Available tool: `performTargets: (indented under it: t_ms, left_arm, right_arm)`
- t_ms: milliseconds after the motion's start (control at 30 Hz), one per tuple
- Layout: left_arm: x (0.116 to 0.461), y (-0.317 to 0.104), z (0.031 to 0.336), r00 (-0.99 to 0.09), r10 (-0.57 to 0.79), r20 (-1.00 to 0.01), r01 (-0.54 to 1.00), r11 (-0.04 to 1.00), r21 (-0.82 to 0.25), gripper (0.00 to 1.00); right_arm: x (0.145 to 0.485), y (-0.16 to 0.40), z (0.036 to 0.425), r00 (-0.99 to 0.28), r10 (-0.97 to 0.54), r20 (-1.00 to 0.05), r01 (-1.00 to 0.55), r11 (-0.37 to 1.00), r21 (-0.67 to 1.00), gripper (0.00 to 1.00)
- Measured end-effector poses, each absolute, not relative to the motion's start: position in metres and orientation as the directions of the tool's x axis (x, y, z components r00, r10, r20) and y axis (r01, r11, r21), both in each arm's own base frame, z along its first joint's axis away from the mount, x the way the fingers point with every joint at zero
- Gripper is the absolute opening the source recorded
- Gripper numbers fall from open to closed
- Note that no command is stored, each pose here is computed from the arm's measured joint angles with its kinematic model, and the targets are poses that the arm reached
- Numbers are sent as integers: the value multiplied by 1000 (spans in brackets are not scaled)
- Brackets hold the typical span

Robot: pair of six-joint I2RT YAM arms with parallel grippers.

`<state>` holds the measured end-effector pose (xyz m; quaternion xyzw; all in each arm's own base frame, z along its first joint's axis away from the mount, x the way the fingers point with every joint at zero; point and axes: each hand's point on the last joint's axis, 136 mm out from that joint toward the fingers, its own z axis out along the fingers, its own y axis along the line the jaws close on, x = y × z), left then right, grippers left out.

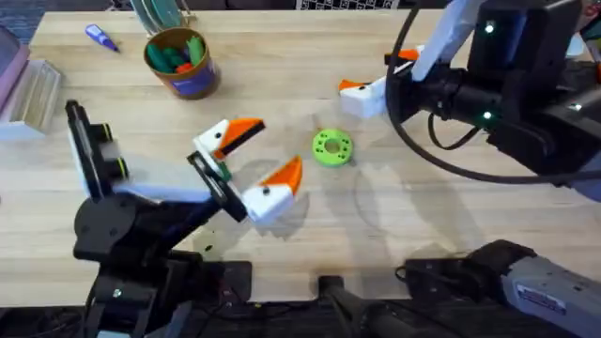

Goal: Pick up the gripper from the table and insert it into the empty holder that is missing its gripper. Then pick up a screw, insert it into the mounting hole, and use the screwdriver to tighten it. Finally, clean up the table by picking up the vegetable and placing it into the bucket.

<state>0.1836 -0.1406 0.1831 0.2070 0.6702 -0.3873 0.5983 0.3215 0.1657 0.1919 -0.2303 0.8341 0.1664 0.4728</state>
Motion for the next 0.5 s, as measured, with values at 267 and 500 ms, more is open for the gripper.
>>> performTargets:
  t_ms: [267, 500]
  left_arm:
    - [193, -112, 214, -311, -316, -896, 528, 727, -439, 985]
    - [195, -86, 223, -452, -286, -845, 310, 838, -450, 985]
  right_arm:
    - [316, 174, 193, -472, -187, -861, -559, 820, 128, 991]
    - [315, 176, 193, -478, -179, -860, -561, 815, 142, 991]
